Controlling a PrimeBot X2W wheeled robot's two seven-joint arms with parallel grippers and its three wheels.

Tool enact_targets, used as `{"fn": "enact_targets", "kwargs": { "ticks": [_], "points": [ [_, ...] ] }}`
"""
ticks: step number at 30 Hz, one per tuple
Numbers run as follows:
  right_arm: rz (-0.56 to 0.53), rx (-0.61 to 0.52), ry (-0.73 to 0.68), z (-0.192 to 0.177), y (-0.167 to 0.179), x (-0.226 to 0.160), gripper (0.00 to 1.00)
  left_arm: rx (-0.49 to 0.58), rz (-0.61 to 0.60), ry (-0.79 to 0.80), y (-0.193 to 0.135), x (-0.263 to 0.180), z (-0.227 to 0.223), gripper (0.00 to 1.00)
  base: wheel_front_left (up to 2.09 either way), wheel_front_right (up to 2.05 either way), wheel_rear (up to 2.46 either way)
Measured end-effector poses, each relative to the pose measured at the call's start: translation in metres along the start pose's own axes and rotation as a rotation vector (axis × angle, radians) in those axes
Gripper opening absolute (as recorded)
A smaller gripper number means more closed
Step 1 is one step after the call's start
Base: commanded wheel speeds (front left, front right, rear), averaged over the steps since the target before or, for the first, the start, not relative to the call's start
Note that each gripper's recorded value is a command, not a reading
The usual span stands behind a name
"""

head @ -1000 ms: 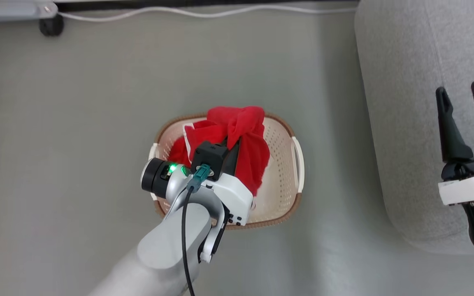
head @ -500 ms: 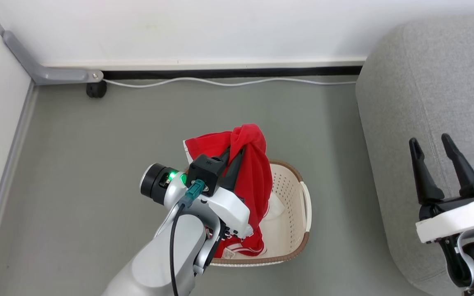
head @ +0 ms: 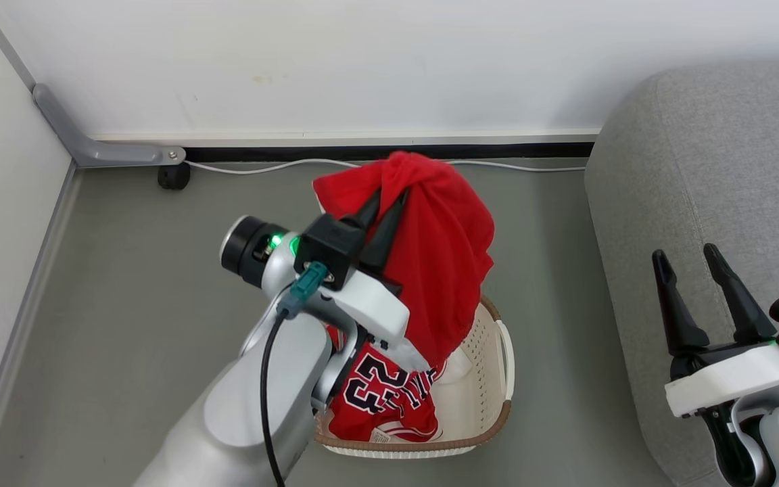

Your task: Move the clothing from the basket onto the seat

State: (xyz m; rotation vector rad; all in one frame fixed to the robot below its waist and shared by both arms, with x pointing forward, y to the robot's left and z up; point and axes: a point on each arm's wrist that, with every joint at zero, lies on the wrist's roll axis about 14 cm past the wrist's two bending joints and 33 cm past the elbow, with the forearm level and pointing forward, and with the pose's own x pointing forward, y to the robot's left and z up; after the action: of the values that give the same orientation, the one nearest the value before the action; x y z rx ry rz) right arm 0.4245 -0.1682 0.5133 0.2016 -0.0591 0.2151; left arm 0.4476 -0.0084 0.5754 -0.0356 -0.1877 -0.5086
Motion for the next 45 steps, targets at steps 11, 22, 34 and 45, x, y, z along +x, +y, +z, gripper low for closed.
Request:
{"fn": "enact_targets", "kwargs": {
  "ticks": [11, 22, 34, 45],
  "points": [
    [0.169, -0.013, 0.032, -0.006, 0.044, 0.007, 1.00, 0.017, -0.009, -0.052, 0.004, 0.014, 0.017, 0.00, 0.00, 0.00, 0.00],
    [0.471, -0.101, 0.084, -0.009, 0.109, 0.019, 1.00, 0.021, -0.056, -0.085, -0.009, 0.019, 0.028, 0.00, 0.00, 0.00, 0.00],
    [0.613, -0.221, 0.172, -0.033, 0.139, 0.032, 1.00, 0.022, -0.101, -0.106, -0.026, 0.011, 0.041, 0.00, 0.00, 0.00, 0.00],
    [0.682, -0.227, 0.201, -0.044, 0.170, 0.040, 0.00, 0.027, -0.100, -0.112, -0.029, 0.006, 0.047, 0.00, 0.00, 0.00, 0.00]
  ]
}}
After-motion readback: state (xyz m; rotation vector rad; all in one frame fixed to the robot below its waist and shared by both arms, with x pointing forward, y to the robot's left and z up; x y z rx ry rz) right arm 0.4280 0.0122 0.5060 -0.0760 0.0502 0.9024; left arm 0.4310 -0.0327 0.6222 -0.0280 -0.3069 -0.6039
